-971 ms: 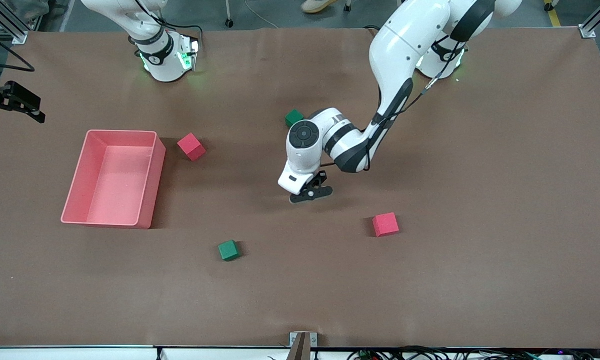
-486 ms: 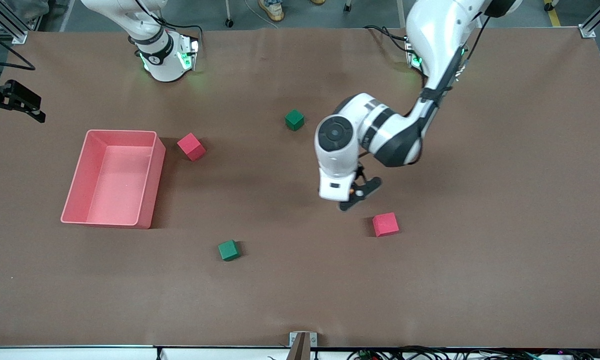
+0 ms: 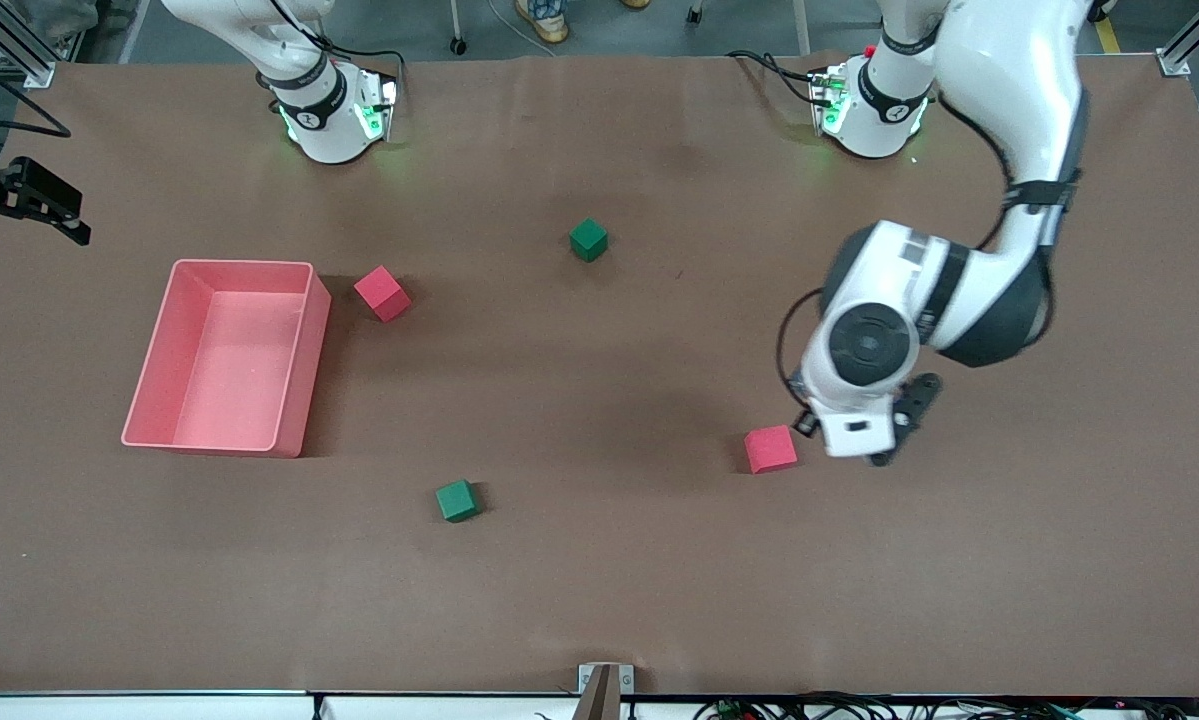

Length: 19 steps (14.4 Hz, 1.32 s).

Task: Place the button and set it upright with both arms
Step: 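Lift the button with the left gripper and carry it sideways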

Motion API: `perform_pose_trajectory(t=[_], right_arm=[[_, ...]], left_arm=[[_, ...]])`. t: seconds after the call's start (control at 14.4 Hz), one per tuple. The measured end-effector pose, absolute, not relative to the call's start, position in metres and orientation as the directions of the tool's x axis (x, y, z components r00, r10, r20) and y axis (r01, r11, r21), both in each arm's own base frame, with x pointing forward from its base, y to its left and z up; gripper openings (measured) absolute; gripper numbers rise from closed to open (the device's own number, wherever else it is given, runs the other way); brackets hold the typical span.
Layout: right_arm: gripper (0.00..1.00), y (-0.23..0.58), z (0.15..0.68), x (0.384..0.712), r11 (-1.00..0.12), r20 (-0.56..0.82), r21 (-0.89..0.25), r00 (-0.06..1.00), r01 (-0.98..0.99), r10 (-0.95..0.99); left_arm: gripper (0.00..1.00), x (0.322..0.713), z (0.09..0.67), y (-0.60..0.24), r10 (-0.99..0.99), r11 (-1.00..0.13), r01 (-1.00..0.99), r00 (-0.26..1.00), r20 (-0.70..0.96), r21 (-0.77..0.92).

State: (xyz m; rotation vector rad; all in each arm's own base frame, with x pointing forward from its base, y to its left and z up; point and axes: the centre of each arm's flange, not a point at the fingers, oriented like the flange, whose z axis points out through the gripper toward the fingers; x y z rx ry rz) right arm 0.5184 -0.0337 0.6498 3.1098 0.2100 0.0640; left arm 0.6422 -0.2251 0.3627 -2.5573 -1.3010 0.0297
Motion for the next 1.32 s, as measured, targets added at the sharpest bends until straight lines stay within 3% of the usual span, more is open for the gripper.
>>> perform_pose_trajectory(t=[0.49, 1.32], right_arm=[[1.00, -0.034, 0.649, 0.521, -0.991, 0.038, 0.027, 0.990, 0.133, 0.134], [1.00, -0.034, 0.649, 0.521, -0.991, 0.038, 0.027, 0.990, 0.134, 0.135]], left_arm=[[0.35, 0.652, 0.337, -0.094, 0.736, -0.467, 0.799, 0.589, 0.335, -0.379], [0.35, 0.623, 0.246, -0.012, 0.549, -0.344, 0.913, 0.386, 0.741, -0.221]])
